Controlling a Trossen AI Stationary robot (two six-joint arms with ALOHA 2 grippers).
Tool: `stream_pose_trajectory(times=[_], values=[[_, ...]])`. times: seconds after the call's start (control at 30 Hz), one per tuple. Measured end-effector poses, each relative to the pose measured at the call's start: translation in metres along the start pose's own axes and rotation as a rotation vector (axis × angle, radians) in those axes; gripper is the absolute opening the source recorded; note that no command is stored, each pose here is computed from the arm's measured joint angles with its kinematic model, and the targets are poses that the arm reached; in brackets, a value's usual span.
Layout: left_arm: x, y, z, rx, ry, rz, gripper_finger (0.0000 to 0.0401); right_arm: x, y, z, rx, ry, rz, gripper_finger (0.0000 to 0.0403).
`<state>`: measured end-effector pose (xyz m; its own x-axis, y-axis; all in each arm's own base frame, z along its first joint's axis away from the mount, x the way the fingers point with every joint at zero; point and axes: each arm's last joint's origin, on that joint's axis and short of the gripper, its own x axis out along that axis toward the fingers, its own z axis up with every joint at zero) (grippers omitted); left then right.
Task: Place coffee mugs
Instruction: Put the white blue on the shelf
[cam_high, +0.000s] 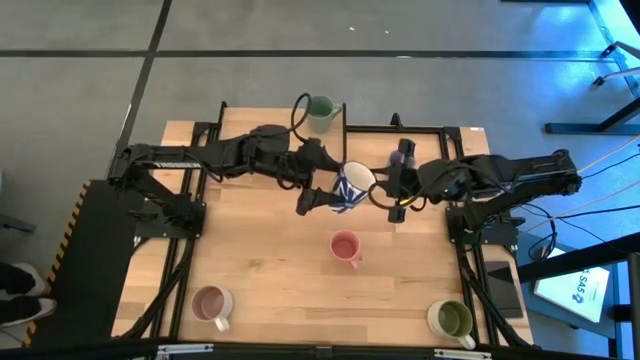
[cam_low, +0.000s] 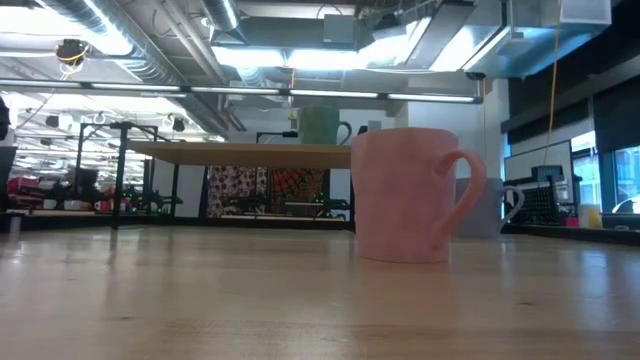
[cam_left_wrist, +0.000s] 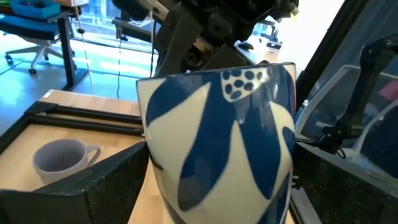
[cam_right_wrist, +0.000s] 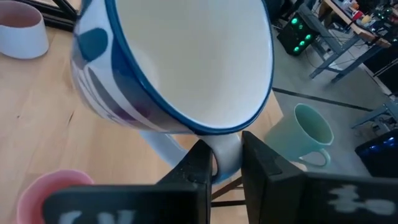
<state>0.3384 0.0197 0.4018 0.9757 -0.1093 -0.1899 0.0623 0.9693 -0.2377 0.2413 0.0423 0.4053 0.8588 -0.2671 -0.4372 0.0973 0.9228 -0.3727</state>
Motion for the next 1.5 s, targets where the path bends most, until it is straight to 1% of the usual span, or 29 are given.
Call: stream_pose_trajectory(times=[0.1, 0.53, 0.7, 0.8, 0.87, 0.93, 1.07, 1.23, 1.37, 1.5], values=[[0.003, 0.0, -0.001, -0.015, 0.004, -0.007, 0.0396, 0.0, 0.0, 0.001, -0.007, -0.007, -0.008, 0.0032], [0.005, 0.001, -0.001, -0.026, -0.005, 0.001, 0.0395, 0.0, -0.001, 0.001, -0.026, -0.014, -0.019, 0.0031], [0.011, 0.002, -0.004, -0.057, -0.001, -0.021, 0.0395, -0.001, -0.001, 0.002, -0.034, -0.019, -0.027, 0.0029], [0.021, 0.004, -0.009, -0.074, 0.007, -0.037, 0.0395, 0.001, -0.004, 0.001, -0.046, -0.011, -0.037, 0.0025], [0.023, 0.004, -0.011, -0.1, 0.012, -0.033, 0.0395, 0.001, -0.005, 0.002, -0.038, -0.02, -0.039, 0.0016], [0.028, 0.006, -0.015, -0.105, 0.027, -0.034, 0.0395, 0.001, -0.005, 0.003, -0.036, -0.021, -0.057, 0.0013], [0.03, 0.006, -0.015, -0.109, 0.022, -0.042, 0.0395, 0.001, -0.005, 0.003, -0.031, -0.027, -0.051, 0.0012], [0.03, 0.005, -0.012, -0.105, -0.019, -0.023, 0.0395, 0.001, -0.005, 0.004, -0.017, -0.032, -0.058, 0.0012], [0.03, 0.006, -0.012, -0.101, -0.028, 0.005, 0.0395, 0.001, -0.005, 0.003, -0.008, -0.025, -0.07, 0.0012], [0.03, 0.006, -0.012, -0.102, -0.028, 0.008, 0.0395, 0.001, -0.005, 0.002, 0.012, -0.008, -0.067, 0.0007]])
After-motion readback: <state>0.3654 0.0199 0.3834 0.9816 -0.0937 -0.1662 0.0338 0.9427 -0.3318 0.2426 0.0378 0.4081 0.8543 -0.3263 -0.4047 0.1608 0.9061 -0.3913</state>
